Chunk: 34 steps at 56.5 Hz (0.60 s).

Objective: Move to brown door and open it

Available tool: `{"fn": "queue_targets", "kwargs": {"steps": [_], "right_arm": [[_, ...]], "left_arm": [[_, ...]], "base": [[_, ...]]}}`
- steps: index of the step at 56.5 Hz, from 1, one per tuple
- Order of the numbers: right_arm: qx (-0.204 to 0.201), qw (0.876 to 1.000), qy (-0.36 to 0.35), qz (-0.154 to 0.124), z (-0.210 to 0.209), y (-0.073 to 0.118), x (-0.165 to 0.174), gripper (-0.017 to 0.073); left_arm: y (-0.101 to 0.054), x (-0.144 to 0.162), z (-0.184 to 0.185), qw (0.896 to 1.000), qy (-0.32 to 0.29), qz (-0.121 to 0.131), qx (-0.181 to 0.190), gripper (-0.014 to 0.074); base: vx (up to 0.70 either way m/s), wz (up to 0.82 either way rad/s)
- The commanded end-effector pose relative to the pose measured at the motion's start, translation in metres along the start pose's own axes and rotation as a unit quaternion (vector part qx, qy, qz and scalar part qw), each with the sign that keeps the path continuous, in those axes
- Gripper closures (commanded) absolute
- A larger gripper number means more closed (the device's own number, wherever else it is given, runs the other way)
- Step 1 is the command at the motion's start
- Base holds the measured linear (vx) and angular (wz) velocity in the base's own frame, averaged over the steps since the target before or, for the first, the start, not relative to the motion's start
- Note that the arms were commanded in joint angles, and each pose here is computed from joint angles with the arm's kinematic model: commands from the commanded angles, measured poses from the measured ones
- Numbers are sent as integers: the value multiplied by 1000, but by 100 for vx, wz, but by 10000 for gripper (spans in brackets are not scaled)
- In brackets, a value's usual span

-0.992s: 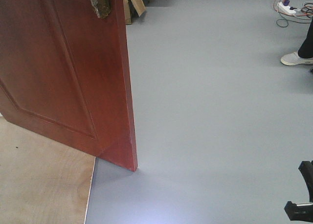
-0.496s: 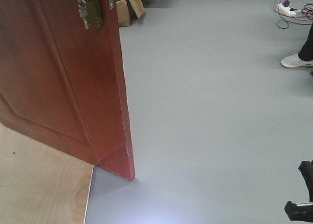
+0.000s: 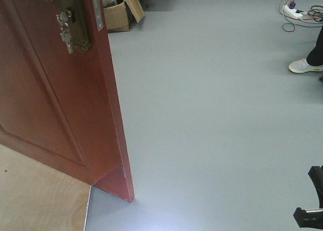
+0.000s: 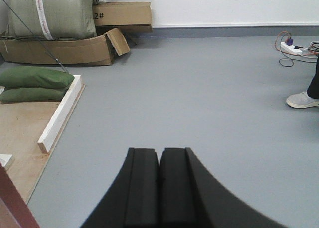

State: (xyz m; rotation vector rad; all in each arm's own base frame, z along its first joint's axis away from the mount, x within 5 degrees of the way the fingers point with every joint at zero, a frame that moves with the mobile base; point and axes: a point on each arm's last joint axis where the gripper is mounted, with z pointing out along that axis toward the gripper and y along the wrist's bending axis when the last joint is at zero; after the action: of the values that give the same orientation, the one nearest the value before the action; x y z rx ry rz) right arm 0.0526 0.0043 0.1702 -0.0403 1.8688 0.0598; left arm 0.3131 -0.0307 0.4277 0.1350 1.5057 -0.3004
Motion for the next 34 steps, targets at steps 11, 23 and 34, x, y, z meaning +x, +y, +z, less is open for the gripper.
{"fn": "queue_targets", "kwargs": {"steps": [11, 23, 34], "right_arm": [[3, 999, -39, -5, 0, 0, -6, 559], [3, 999, -39, -5, 0, 0, -6, 559], [3, 999, -39, -5, 0, 0, -6, 559]], "left_arm": [[-8, -20, -9, 999, -34, -4, 19, 558], [-8, -20, -9, 999, -34, -4, 19, 558], [-8, -20, -9, 999, -34, -4, 19, 558]], "base": [[10, -3], [7, -1], [6, -2]]}}
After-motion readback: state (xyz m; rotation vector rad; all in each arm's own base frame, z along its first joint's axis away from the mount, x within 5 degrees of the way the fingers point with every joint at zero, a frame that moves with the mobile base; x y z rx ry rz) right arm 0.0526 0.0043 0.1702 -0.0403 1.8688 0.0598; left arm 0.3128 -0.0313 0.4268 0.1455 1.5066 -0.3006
